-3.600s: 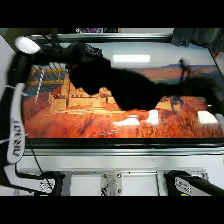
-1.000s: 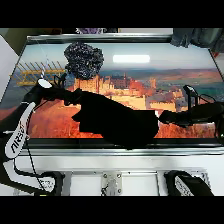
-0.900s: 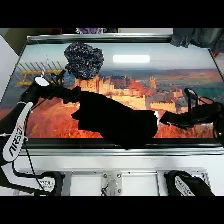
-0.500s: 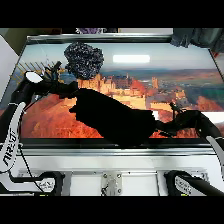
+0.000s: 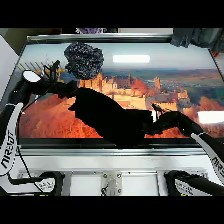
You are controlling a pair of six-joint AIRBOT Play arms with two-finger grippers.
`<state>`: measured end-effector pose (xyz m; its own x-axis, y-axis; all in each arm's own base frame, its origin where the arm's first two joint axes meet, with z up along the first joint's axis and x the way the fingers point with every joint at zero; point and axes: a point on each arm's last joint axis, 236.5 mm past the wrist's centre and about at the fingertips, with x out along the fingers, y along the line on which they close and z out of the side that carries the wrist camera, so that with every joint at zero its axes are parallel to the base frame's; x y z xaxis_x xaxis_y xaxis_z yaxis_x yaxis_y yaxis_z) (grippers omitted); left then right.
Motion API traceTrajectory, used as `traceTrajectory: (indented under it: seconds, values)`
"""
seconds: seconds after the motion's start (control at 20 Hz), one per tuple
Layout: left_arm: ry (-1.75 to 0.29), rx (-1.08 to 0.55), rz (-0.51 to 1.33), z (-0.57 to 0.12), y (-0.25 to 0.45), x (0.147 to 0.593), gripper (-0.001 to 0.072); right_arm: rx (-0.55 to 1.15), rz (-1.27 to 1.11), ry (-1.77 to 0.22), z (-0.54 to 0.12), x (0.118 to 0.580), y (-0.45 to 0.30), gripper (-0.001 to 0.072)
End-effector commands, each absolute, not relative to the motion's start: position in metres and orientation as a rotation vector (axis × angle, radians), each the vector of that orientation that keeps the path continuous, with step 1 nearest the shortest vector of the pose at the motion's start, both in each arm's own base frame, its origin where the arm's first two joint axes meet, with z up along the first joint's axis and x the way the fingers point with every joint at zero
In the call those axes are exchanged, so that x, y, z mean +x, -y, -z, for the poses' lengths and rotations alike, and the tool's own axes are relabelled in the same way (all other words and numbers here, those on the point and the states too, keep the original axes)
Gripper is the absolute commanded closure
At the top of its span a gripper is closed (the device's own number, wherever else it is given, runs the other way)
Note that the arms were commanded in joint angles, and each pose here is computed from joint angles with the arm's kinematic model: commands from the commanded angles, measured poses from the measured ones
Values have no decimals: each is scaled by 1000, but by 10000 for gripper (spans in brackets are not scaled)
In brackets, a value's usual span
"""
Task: Fold the clothes and pants, and hang the long-sleeved shirts on hangers.
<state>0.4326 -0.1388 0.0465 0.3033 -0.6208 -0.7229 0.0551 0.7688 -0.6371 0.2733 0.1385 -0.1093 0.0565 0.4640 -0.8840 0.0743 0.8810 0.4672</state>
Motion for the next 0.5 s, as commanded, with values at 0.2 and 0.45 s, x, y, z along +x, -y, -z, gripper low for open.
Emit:
traceTrajectory:
  seconds: [0.2,0.45]
  values:
    - [-633,-418,653,-329,137,377,682,255,-332,-731,-222,354,-71,685]
    - [-158,-205,662,-482,147,260,682,188,-252,-214,-423,275,-53,685]
